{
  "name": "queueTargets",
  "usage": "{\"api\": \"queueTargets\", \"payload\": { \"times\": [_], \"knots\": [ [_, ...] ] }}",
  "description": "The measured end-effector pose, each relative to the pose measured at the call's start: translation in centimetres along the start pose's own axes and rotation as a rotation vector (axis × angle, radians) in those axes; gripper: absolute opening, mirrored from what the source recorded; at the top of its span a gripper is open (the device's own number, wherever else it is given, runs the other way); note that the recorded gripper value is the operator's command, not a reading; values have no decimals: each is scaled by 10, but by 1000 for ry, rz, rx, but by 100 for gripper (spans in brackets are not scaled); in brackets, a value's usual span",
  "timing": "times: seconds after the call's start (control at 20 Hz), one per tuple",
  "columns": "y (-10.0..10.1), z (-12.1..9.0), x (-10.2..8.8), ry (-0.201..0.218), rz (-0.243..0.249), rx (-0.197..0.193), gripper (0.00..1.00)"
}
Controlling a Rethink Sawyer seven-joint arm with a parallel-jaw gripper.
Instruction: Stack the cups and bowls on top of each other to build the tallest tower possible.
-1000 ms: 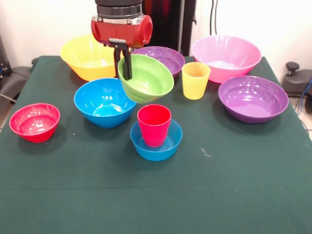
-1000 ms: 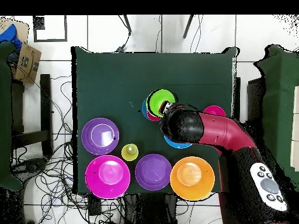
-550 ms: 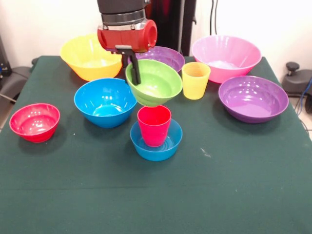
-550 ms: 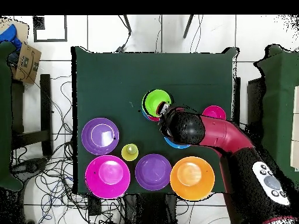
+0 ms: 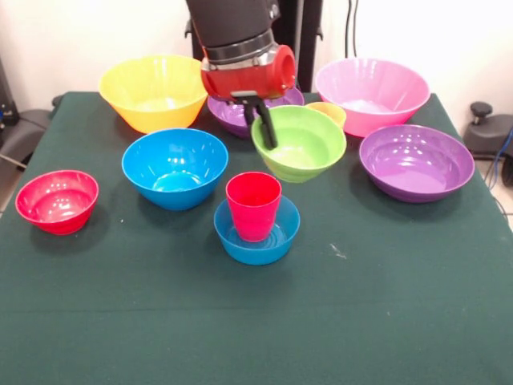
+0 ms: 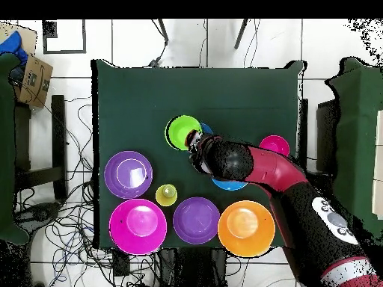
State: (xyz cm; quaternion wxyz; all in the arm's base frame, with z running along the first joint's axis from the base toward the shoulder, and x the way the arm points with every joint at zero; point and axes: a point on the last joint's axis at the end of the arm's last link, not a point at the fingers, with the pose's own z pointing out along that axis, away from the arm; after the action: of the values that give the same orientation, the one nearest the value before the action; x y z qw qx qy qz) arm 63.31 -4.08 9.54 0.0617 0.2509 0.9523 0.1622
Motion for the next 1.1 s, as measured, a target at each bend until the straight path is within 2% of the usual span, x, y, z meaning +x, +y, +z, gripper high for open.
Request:
{"api": "queueTargets", "payload": {
  "times": [0.35, 1.1],
  "knots": [
    [8, 8, 9, 28, -1, -21, 0],
    [9, 9, 10, 30, -2, -21, 0]
  ]
}}
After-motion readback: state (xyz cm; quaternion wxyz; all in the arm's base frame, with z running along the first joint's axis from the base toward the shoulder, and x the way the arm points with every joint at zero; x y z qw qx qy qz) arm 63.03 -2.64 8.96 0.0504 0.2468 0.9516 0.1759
